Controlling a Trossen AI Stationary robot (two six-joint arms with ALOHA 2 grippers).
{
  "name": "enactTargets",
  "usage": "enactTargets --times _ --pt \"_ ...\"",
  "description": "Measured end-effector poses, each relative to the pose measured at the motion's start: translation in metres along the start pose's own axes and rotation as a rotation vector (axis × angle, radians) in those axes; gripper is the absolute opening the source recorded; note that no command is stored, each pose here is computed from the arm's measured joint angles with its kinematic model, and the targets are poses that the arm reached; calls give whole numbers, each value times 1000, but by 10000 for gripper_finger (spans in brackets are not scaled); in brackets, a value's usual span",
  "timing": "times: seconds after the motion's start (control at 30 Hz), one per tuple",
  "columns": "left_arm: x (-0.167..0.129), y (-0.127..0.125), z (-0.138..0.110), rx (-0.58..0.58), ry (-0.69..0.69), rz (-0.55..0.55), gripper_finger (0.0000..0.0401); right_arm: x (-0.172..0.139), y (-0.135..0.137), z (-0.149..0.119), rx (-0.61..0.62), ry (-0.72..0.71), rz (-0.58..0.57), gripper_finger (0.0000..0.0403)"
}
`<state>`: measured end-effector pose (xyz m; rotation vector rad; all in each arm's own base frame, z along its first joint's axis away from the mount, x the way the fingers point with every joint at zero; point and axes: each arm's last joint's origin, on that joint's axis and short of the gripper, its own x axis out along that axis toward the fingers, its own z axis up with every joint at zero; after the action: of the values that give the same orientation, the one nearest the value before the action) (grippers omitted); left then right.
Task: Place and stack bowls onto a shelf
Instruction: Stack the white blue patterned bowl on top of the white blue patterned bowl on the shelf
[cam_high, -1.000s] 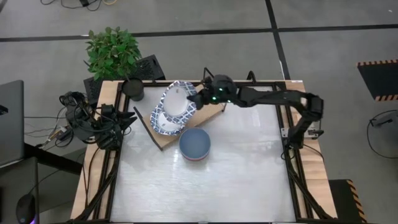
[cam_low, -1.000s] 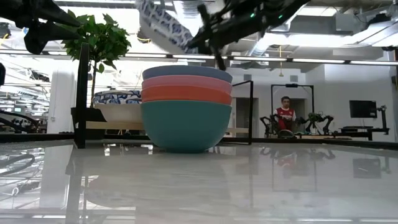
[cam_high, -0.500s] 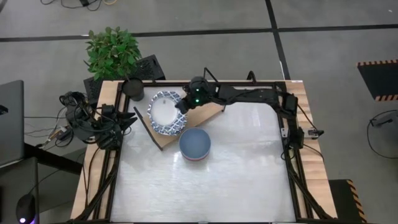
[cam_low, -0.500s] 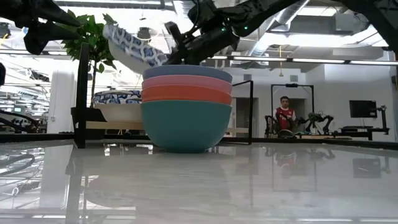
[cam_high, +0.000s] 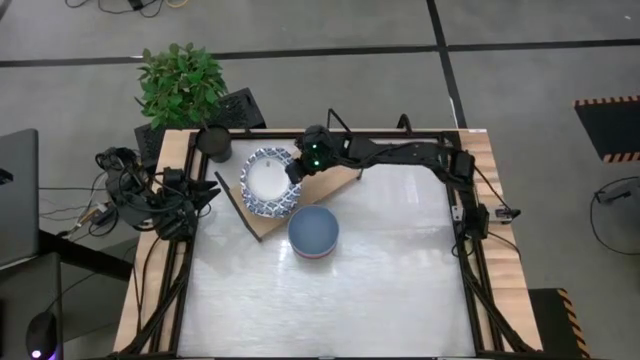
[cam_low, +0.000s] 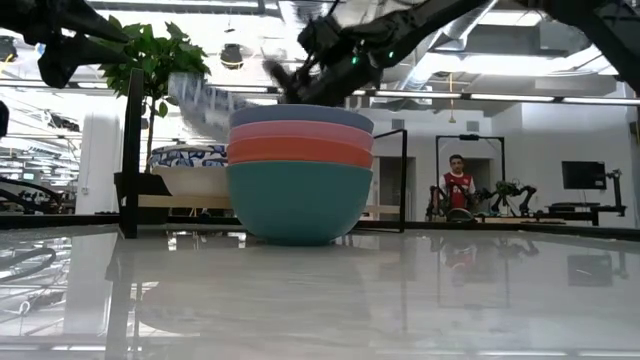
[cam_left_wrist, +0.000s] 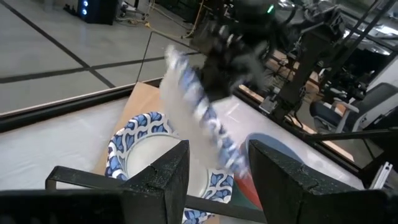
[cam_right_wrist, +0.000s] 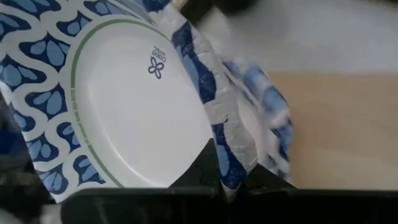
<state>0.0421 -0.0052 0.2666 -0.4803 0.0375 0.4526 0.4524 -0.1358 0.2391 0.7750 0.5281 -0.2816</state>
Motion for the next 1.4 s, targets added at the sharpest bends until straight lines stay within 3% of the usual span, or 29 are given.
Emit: enactTargets --times 0.27,0.53,1.07,1.4 --pt "0 0 0 -7 -3 2 151 13 -8 -2 11 0 -23 27" --pt "0 0 0 -5 -6 5 151 7 -3 2 -28 -22 -1 73" --pt "0 0 0 -6 -6 5 151 7 -5 -2 -42 44 22 224" --pt "0 0 0 -7 -6 5 151 4 -18 -3 -3 107 -45 232"
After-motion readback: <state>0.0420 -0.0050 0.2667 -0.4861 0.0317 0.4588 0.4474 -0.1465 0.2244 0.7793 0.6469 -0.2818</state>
